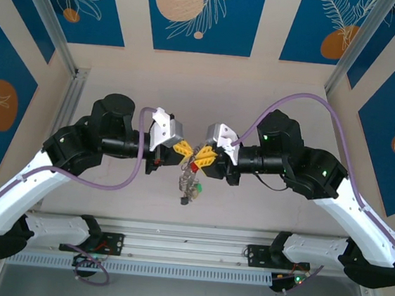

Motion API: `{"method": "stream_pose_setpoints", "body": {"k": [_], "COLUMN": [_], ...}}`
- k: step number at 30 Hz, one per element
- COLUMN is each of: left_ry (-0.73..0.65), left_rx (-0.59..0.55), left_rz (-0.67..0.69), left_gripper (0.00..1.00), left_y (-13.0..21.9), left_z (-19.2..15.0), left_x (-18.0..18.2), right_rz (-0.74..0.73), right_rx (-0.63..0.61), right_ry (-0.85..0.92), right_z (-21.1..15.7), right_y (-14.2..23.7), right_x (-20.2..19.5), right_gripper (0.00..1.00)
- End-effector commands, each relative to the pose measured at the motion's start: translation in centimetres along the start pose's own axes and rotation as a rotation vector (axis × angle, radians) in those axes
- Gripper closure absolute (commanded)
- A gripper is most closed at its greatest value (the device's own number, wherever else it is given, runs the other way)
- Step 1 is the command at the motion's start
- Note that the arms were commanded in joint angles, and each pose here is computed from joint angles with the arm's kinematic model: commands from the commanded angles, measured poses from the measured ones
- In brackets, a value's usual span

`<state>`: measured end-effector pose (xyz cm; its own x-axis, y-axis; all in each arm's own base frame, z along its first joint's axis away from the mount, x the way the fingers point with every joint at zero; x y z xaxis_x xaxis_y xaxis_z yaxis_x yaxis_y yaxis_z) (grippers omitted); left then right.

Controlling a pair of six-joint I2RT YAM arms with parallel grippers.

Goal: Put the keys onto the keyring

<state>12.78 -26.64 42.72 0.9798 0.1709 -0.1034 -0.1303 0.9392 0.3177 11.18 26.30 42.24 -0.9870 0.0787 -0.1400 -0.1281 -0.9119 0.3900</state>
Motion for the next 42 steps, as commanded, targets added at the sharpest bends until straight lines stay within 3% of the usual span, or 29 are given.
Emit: {"method": "stream_pose_setpoints", "body": {"k": [1, 12, 21, 25, 31, 35, 42], "left_ry": [-0.035, -0.033, -0.022, -0.012, 0.003, 0.002, -0.009], "left_rx": [-0.098, -0.140, -0.251, -0.283, -0.339, -0.333, -0.325], "left_rz": [-0.034, -0.048, -0.079, -0.057, -0.044, -0.065, -0.119], "left_gripper": [1.00, 1.00, 1.00, 1.00, 1.00, 1.00, 1.00], "left_y": [1.0, 1.0, 1.6, 1.8, 1.7, 1.7, 1.9], "left_z": [2.1, 2.6, 3.5, 3.6, 3.5, 3.2, 3.1], "left_x": [-0.9, -1.1, -1.8, -1.5, -1.2, -1.5, -2.4], "right_rz": [-0.002, -0.036, -0.004, 0.011, -0.050, -0.088, -0.031], "right_rx": [0.004, -0.003, -0.037, -0.079, -0.165, -0.176, -0.192], "right_ry": [-0.029, -0.041, -0.063, -0.050, -0.031, -0.043, -0.052], "right_z": [-0.5, -1.0, -1.1, -0.5, 0.8, 1.4, 1.9], "right_y": [-0.3, -0.3, -0.7, 0.1, 2.3, 3.2, 2.9], "right_x": [-0.2, -0.9, -1.0, -0.4, -0.3, -0.7, -0.5], "right_gripper": [0.81, 0.95, 0.95, 0.89, 0.69, 0.69, 0.68]}}
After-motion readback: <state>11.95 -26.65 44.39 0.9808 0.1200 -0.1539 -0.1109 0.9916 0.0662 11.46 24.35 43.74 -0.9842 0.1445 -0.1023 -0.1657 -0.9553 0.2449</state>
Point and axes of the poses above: each hand's point on the last joint's axis, 136 mm out from that joint toward the fingers, its own y axis back along the fingers, its own x axis along the line the jaws close on, z = x × y, the point moved 3 cm from there along y, back along the fingers, and after that the axes turned 7 degrees about y, right-handed, at the moved point
